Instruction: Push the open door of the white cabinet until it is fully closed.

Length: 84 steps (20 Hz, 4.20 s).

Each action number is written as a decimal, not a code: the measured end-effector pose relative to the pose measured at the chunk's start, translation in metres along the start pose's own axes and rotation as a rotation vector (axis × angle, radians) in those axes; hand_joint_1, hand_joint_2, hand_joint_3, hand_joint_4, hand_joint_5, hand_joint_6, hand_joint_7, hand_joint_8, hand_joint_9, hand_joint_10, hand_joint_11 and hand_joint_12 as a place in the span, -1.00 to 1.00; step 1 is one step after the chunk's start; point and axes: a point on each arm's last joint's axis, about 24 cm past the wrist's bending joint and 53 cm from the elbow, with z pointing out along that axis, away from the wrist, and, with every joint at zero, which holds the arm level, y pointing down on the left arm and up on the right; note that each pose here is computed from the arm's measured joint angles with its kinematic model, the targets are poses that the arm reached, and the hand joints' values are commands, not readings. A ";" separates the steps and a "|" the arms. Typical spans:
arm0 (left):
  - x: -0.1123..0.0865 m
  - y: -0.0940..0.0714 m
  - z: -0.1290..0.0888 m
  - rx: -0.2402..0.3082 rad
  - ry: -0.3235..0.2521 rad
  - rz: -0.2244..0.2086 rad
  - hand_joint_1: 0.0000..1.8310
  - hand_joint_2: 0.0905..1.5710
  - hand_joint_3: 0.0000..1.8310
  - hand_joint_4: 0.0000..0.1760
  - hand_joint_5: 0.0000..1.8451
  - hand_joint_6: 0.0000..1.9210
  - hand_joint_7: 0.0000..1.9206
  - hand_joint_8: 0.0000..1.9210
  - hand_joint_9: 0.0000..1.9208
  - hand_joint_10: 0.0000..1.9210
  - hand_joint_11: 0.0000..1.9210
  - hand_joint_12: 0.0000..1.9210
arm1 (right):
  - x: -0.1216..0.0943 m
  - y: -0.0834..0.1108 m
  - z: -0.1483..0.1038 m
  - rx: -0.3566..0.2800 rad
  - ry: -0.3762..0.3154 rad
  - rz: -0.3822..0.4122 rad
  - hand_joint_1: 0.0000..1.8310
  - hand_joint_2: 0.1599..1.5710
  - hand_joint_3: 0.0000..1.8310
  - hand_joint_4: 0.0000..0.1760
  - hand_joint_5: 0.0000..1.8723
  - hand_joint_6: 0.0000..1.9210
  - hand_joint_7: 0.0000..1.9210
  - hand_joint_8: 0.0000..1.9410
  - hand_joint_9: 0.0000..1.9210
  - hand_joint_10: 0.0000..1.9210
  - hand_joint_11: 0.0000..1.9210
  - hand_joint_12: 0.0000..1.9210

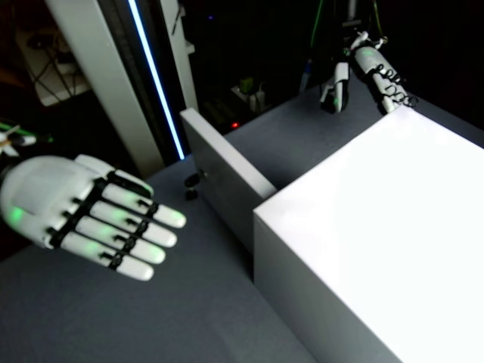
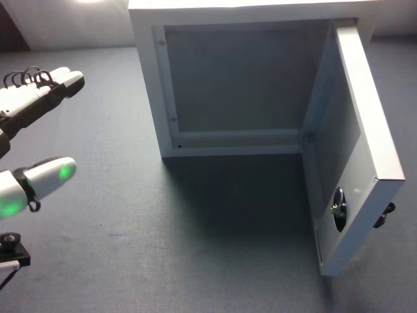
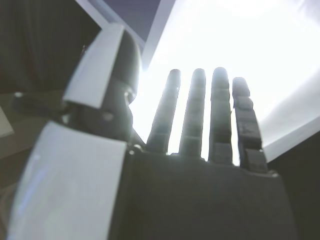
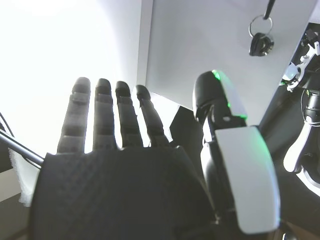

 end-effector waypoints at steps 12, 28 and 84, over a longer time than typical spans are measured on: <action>-0.001 0.000 0.000 0.001 -0.001 0.004 -0.69 0.80 -1.00 -1.00 -0.86 -1.00 -0.94 -1.00 -0.93 -1.00 -1.00 -0.68 | 0.009 0.012 -0.001 -0.047 0.034 -0.006 -0.44 0.74 -1.00 -1.00 -0.75 -0.98 -0.86 -1.00 -0.99 -0.66 -1.00 0.18; -0.006 0.001 0.000 -0.002 -0.022 0.001 -0.76 0.80 -1.00 -1.00 -0.93 -1.00 -1.00 -1.00 -1.00 -1.00 -1.00 -1.00 | 0.035 0.061 0.011 -0.234 0.114 0.020 -0.53 0.74 -1.00 -1.00 -0.65 -0.97 -0.71 -0.99 -0.95 -0.35 -1.00 0.34; -0.016 0.009 -0.014 -0.026 -0.081 -0.009 -0.75 0.77 -1.00 -1.00 -0.95 -1.00 -1.00 -1.00 -1.00 -1.00 -1.00 -0.99 | 0.124 0.116 0.131 -0.406 0.258 0.066 -0.49 0.65 -1.00 -1.00 -0.99 -1.00 -1.00 -1.00 -1.00 -1.00 -1.00 -0.97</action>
